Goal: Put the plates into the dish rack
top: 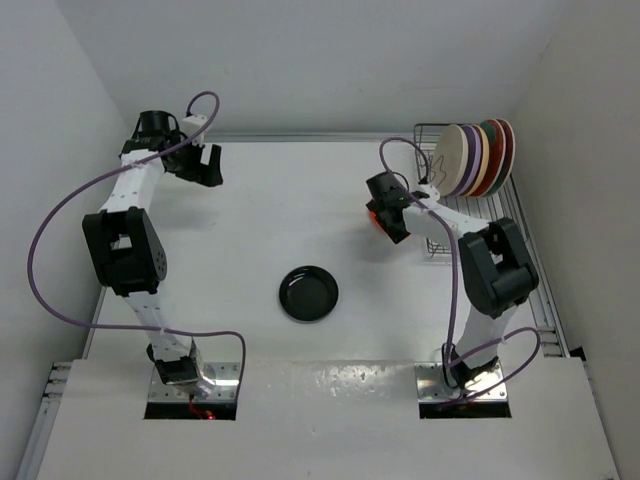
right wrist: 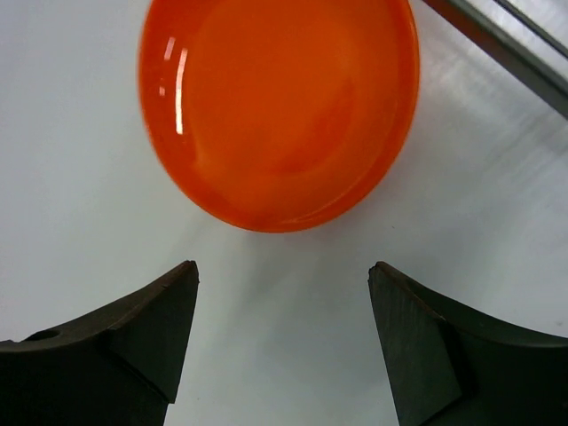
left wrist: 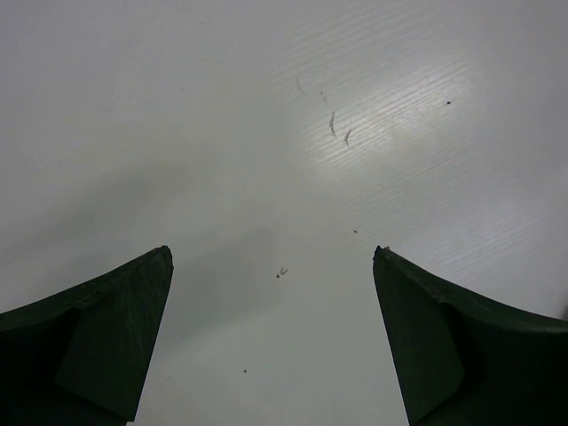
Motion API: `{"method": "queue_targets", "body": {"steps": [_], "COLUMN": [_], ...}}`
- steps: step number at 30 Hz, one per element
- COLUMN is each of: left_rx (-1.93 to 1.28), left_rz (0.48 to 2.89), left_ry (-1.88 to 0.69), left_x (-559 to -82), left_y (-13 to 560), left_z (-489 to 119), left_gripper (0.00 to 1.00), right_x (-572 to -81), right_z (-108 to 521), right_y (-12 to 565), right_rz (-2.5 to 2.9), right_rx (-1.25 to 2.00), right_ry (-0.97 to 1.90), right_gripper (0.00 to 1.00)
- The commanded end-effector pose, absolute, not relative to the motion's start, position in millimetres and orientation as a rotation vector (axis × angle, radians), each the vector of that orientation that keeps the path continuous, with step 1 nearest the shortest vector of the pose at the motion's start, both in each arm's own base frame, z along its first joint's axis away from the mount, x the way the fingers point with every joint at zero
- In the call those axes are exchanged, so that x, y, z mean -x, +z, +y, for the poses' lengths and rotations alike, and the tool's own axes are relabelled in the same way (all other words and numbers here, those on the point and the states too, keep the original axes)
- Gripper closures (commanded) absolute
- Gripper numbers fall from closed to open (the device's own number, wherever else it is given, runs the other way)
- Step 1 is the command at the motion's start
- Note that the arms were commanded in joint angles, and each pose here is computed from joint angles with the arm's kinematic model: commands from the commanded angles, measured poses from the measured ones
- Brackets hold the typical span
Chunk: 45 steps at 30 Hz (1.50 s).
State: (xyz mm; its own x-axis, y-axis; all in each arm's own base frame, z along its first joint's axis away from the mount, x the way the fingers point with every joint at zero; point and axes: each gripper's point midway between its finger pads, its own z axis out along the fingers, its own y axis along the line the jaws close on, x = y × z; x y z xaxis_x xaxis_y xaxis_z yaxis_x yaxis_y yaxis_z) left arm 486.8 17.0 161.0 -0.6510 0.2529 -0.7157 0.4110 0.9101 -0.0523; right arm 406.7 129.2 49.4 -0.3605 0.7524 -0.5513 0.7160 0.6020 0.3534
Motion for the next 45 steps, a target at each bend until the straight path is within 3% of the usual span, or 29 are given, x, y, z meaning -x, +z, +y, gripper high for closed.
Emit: {"method": "queue_targets", "body": {"steps": [1, 17, 20, 25, 28, 29, 33, 37, 42, 45], "left_rx": [-0.509, -0.517, -0.526, -0.525, -0.525, -0.526, -0.535, -0.535, -0.545, -0.544], "left_rz": [2.256, 2.294, 2.300, 2.308, 2.308, 2.300, 2.313, 2.313, 2.310, 2.319], "left_ry": [-0.267, -0.280, -0.280, -0.285, -0.285, -0.280, -0.285, -0.285, -0.281, -0.286], "left_x": [-486.1, -486.7, -487.3, -487.6, -487.6, -489.3, -488.1, -488.1, -488.3, -486.3], "left_y": [182.9, 175.5, 173.5, 171.6, 171.6, 175.0, 169.6, 169.6, 169.6, 168.5], "left_z": [11.1, 19.6, 20.0, 20.0, 20.0, 20.3, 20.4, 20.4, 20.8, 20.4], "left_gripper": [0.00, 0.00, 0.00, 0.00, 0.00, 0.00, 0.00, 0.00, 0.00, 0.00], "right_x": [-409.3, -423.1, -423.6, -413.3, -405.0, -402.2, -395.3, -396.6, -412.1, -396.4], "right_z": [129.1, 108.5, 107.8, 110.0, 110.9, 111.0, 112.6, 113.3, 140.2, 153.4], "right_y": [47.6, -5.8, -13.2, -29.7, -40.3, -44.0, -48.7, -49.2, -47.6, -56.0], "right_rz": [2.019, 1.798, 1.782, 1.796, 1.811, 1.820, 1.885, 1.975, 2.182, 2.362], "right_rx": [-1.384, -1.647, -1.673, -1.752, -1.789, -1.802, -1.786, -1.717, -1.422, -1.201], "right_ry": [0.073, 0.064, 0.078, 0.084, 0.064, 0.056, -0.001, -0.001, 0.181, 0.299], "right_gripper": [0.23, 0.24, 0.28, 0.43, 0.65, 0.78, 1.00, 1.00, 1.00, 1.00]}}
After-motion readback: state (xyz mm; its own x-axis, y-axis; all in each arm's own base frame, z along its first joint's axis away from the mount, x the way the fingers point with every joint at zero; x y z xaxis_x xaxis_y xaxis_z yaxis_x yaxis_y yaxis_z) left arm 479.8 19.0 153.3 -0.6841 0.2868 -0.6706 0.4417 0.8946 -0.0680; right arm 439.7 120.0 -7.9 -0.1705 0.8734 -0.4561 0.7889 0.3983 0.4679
